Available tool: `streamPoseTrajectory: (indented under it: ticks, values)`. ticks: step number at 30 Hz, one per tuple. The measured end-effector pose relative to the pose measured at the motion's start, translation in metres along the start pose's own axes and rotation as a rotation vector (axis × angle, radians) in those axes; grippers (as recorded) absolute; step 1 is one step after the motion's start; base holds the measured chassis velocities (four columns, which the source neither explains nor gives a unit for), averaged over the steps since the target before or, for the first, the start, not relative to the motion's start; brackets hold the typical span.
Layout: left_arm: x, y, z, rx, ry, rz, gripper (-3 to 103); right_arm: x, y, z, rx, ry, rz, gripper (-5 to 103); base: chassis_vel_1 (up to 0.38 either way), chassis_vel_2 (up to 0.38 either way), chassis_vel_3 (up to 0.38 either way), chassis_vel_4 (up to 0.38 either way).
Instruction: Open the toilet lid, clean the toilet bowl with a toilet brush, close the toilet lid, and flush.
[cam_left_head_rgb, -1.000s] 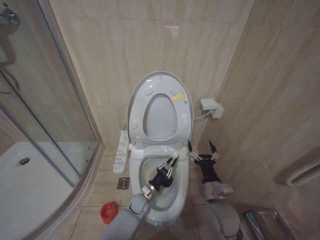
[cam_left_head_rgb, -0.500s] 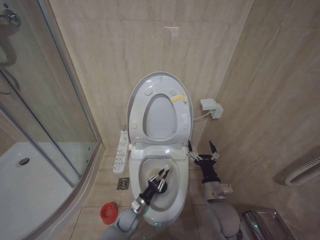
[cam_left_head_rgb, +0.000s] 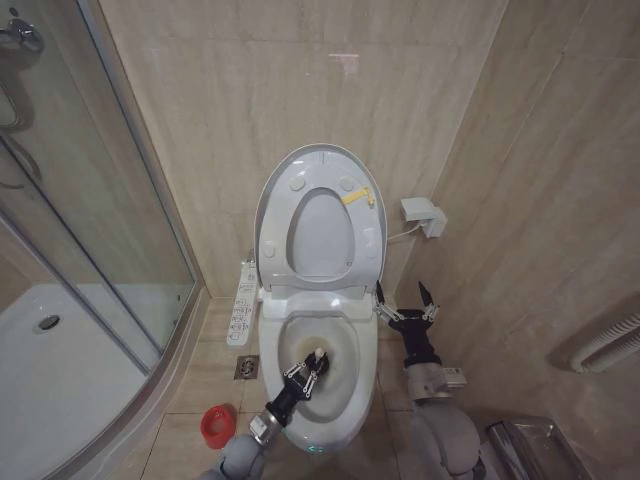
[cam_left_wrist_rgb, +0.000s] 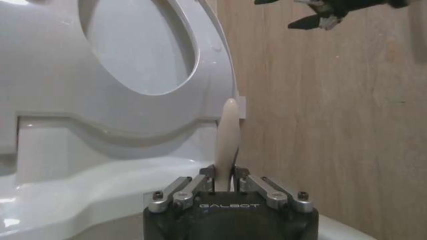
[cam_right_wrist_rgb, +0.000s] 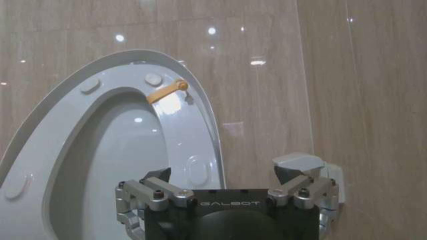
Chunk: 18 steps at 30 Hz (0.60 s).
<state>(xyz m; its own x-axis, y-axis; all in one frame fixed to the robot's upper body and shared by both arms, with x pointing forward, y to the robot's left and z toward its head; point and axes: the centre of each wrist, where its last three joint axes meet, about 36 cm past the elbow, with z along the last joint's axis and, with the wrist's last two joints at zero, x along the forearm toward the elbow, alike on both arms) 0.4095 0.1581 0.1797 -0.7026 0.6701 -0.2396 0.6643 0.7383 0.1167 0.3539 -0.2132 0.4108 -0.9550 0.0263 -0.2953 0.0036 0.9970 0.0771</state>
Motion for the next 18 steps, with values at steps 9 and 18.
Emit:
streamPoseTrajectory:
  ticks: [9, 18]
  values:
    - [-0.062, 0.015, -0.019, -0.029, -0.079, 0.023, 18, 0.000, 0.000, 0.000, 0.000, 0.000, 0.000, 100, 0.000, 0.000, 0.000, 0.000]
    - [-0.088, 0.003, -0.021, -0.014, -0.100, 0.028, 18, 0.000, 0.000, 0.000, 0.000, 0.000, 0.000, 100, 0.000, 0.000, 0.000, 0.000]
